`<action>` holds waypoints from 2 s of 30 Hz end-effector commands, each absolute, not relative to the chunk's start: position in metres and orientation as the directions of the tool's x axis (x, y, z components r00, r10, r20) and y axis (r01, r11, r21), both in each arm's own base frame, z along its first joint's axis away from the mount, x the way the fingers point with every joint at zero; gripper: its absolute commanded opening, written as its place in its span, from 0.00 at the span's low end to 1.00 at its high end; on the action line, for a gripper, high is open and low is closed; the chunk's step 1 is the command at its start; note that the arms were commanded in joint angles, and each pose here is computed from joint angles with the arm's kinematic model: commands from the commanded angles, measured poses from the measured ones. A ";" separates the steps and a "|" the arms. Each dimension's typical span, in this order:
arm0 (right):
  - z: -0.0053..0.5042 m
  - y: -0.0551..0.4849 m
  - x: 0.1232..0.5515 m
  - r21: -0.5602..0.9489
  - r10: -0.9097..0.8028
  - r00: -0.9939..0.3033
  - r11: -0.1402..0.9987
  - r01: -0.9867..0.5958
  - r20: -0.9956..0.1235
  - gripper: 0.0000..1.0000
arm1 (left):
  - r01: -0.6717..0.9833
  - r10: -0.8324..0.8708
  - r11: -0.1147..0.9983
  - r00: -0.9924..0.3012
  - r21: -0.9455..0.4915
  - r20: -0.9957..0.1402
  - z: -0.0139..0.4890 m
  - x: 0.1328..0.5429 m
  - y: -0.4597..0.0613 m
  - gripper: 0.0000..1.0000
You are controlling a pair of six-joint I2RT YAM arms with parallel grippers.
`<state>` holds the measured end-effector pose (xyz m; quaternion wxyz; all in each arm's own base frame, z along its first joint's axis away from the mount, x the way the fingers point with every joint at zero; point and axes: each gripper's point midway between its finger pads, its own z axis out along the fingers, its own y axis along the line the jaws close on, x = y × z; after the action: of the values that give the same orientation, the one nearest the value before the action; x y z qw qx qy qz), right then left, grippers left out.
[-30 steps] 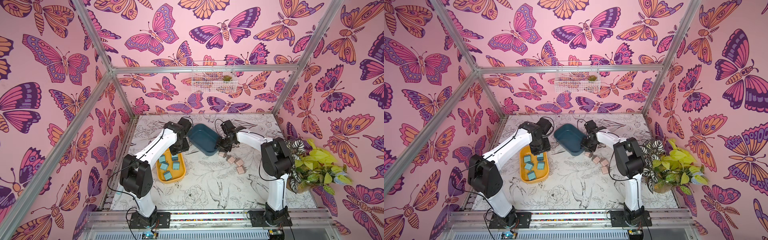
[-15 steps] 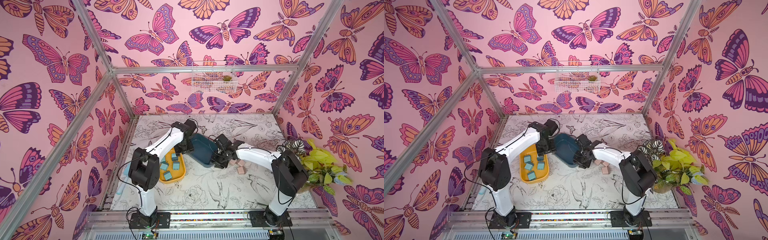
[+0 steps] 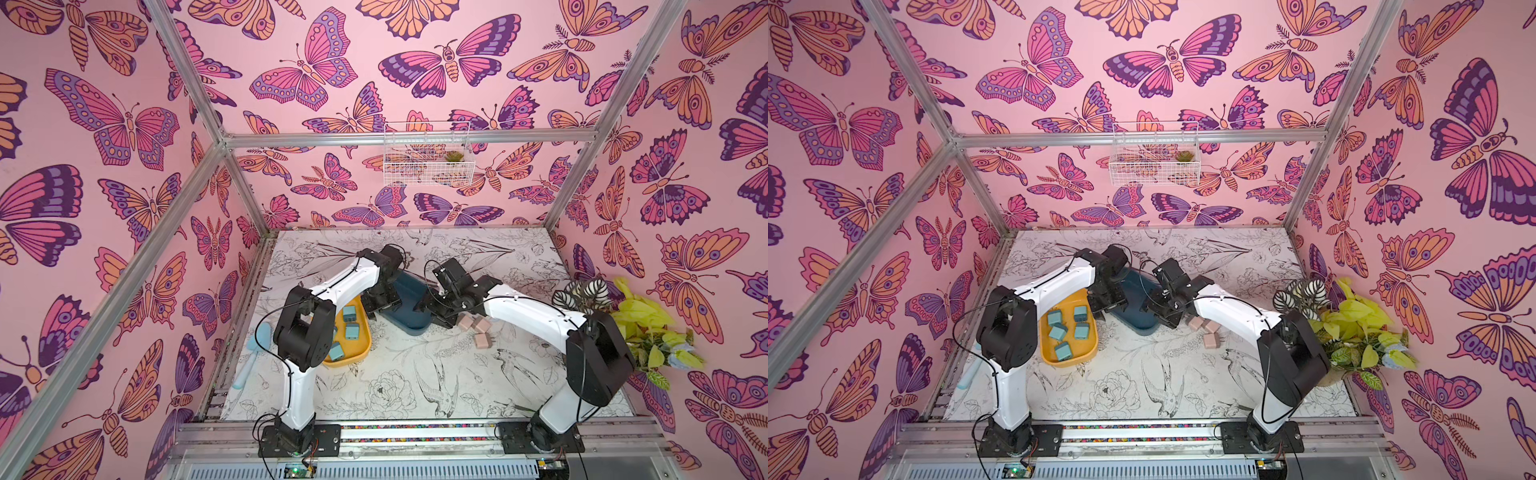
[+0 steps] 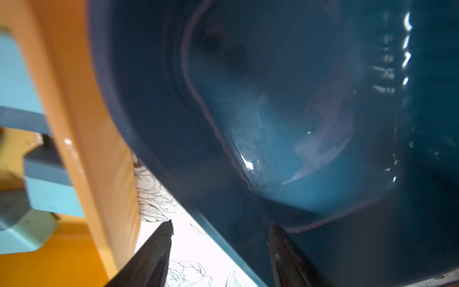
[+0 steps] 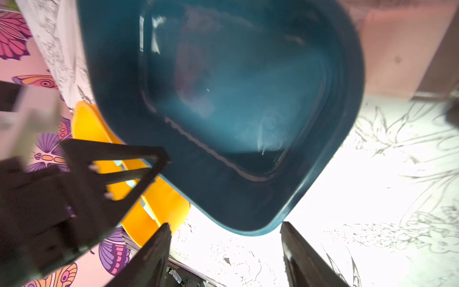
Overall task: Place the plugs by color into the storage box
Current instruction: Move the storage box to the center of the board.
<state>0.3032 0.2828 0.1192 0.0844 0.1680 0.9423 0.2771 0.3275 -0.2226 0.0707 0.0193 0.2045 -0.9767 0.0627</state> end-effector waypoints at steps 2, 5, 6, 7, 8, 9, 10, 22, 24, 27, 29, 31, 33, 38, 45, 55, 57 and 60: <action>0.130 0.262 0.306 0.508 0.363 -0.923 0.823 0.255 -0.124 0.72 | -0.419 -0.408 0.900 -0.907 -0.123 0.103 0.055 0.331 -0.236 0.60; 0.132 0.246 0.306 0.491 0.381 -0.914 0.828 0.271 -0.137 0.73 | -0.419 -0.408 0.902 -0.906 -0.107 0.111 0.046 0.332 -0.236 0.55; 0.138 0.240 0.306 0.495 0.388 -0.909 0.826 0.270 -0.152 0.73 | -0.416 -0.405 0.903 -0.908 -0.105 0.112 0.044 0.332 -0.236 0.53; 0.142 0.233 0.305 0.491 0.394 -0.904 0.828 0.270 -0.167 0.73 | -0.407 -0.396 0.907 -0.911 -0.103 0.114 0.042 0.332 -0.237 0.51; 0.143 0.226 0.305 0.481 0.397 -0.900 0.834 0.271 -0.182 0.73 | -0.396 -0.385 0.912 -0.916 -0.103 0.116 0.041 0.332 -0.237 0.48; 0.144 0.220 0.305 0.467 0.394 -0.898 0.842 0.269 -0.193 0.73 | -0.388 -0.376 0.916 -0.919 -0.101 0.116 0.040 0.333 -0.237 0.46; 0.144 0.212 0.304 0.447 0.389 -0.898 0.854 0.267 -0.207 0.74 | -0.376 -0.365 0.921 -0.924 -0.103 0.113 0.040 0.333 -0.237 0.44; 0.116 0.181 0.317 0.290 0.270 -0.940 0.935 0.205 -0.206 0.77 | -0.287 -0.279 0.956 -0.954 -0.063 0.112 0.050 0.306 -0.215 0.29; 0.109 0.187 0.323 0.297 0.259 -0.947 0.934 0.196 -0.188 0.77 | -0.278 -0.271 0.959 -0.956 -0.047 0.113 0.051 0.299 -0.208 0.29; 0.103 0.198 0.333 0.309 0.236 -0.957 0.935 0.177 -0.167 0.77 | -0.262 -0.257 0.965 -0.959 -0.028 0.117 0.053 0.289 -0.200 0.29; 0.100 0.204 0.337 0.319 0.224 -0.962 0.933 0.166 -0.155 0.76 | -0.246 -0.243 0.969 -0.964 -0.023 0.109 0.055 0.285 -0.195 0.29; 0.098 0.208 0.341 0.321 0.207 -0.966 0.935 0.149 -0.154 0.76 | -0.223 -0.220 0.974 -0.970 -0.024 0.103 0.057 0.284 -0.194 0.28; 0.095 0.208 0.345 0.303 0.178 -0.971 0.945 0.124 -0.158 0.76 | -0.194 -0.190 0.980 -0.976 -0.032 0.105 0.057 0.285 -0.195 0.29; 0.090 0.190 0.350 0.154 0.098 -0.982 0.985 0.073 -0.159 0.76 | -0.131 -0.125 0.990 -0.984 -0.043 0.124 0.050 0.285 -0.199 0.29; 0.078 0.181 0.350 0.077 0.078 -0.988 0.995 0.068 -0.132 0.77 | -0.050 -0.046 0.998 -0.992 -0.034 0.117 0.049 0.283 -0.195 0.29; 0.065 0.182 0.347 0.071 0.093 -0.991 0.994 0.087 -0.094 0.77 | -0.011 -0.007 0.999 -0.994 -0.032 0.111 0.052 0.276 -0.189 0.29; 0.069 0.182 0.346 0.076 0.096 -0.991 0.993 0.089 -0.096 0.77 | -0.019 -0.015 0.999 -0.994 -0.036 0.108 0.054 0.276 -0.190 0.34; 0.080 0.186 0.342 0.127 0.141 -0.984 0.984 0.127 -0.108 0.77 | -0.034 -0.031 0.999 -0.996 -0.037 0.083 0.063 0.280 -0.189 0.74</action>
<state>0.3456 0.1858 0.0641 0.0511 0.0497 0.9964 0.0450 0.2826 -0.1952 0.0487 0.0537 0.0170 -0.9980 0.0278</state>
